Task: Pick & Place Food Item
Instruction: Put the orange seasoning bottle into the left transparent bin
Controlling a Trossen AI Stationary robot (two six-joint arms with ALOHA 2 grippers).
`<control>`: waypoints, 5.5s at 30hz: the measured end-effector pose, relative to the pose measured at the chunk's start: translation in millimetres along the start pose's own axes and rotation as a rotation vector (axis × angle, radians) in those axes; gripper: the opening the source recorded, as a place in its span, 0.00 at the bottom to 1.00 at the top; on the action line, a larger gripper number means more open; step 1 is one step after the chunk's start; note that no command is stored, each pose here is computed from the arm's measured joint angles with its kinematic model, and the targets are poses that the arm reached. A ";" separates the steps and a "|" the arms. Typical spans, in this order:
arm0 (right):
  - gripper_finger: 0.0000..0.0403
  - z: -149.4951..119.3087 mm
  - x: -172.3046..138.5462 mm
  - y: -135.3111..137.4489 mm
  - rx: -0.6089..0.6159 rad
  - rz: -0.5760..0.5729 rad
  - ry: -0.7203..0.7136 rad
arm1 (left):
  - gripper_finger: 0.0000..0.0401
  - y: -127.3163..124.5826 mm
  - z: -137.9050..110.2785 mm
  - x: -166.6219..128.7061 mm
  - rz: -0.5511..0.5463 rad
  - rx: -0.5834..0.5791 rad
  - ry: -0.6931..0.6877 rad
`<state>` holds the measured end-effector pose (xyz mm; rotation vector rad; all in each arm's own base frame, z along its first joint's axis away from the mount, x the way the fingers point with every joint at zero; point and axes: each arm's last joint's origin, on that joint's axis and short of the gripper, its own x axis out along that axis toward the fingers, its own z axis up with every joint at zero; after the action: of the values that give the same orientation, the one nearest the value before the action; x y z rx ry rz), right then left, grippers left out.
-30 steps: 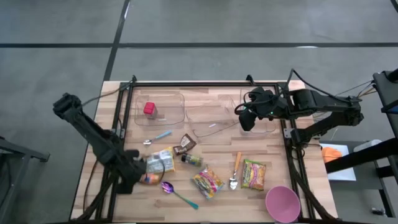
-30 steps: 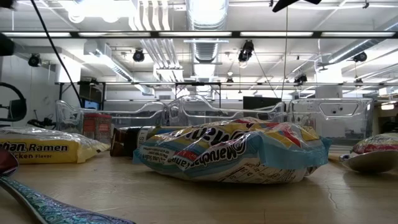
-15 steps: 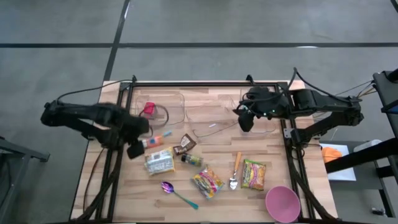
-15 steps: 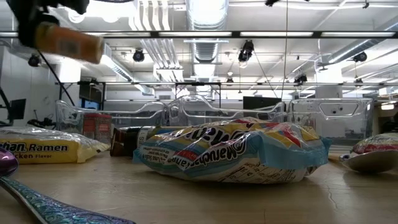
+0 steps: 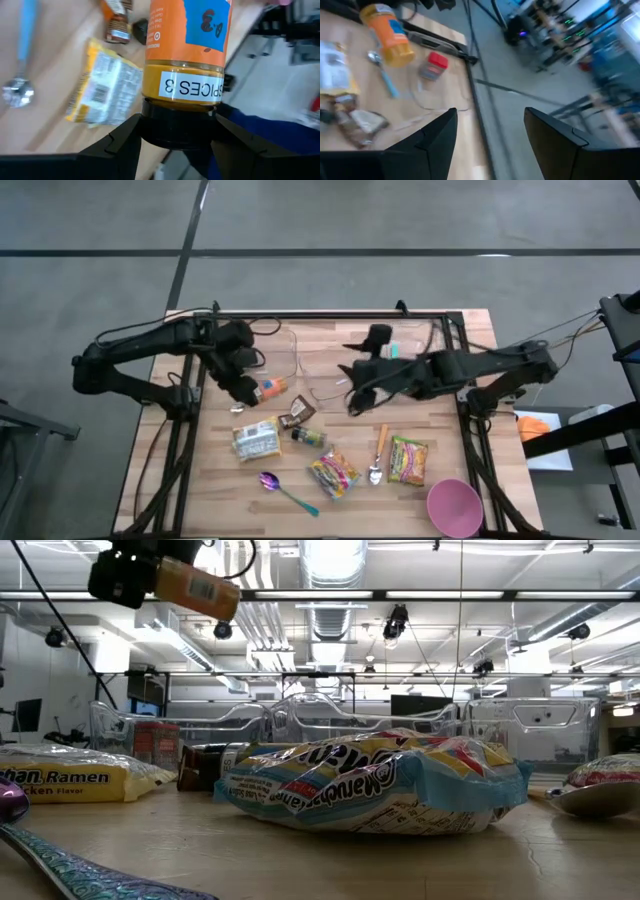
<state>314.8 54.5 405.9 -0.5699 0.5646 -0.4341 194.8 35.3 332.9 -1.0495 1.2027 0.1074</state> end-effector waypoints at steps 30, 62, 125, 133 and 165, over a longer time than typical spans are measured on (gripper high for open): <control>0.93 70.9 62.6 84.7 -0.185 0.157 0.147 | 0.51 -10.6 48.0 -11.5 -0.475 -0.058 -0.015; 0.83 68.8 71.8 82.4 -0.331 -0.077 0.205 | 0.51 -34.4 50.4 -3.5 -0.576 -0.071 0.032; 0.37 97.9 -35.4 -43.2 0.743 0.172 -0.219 | 0.73 -88.4 36.2 -76.1 -0.475 0.983 -1.212; 0.37 86.0 -9.2 -40.3 0.755 0.189 -0.110 | 0.81 -95.7 49.4 -57.7 -0.458 0.990 -1.200; 0.37 79.8 38.0 -37.7 0.797 0.482 -0.291 | 0.53 -100.3 44.0 -66.9 -0.520 1.076 -1.251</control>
<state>383.5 36.2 470.4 0.2707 0.1981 -0.0866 255.9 40.4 445.6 -0.1457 -0.2384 -0.2507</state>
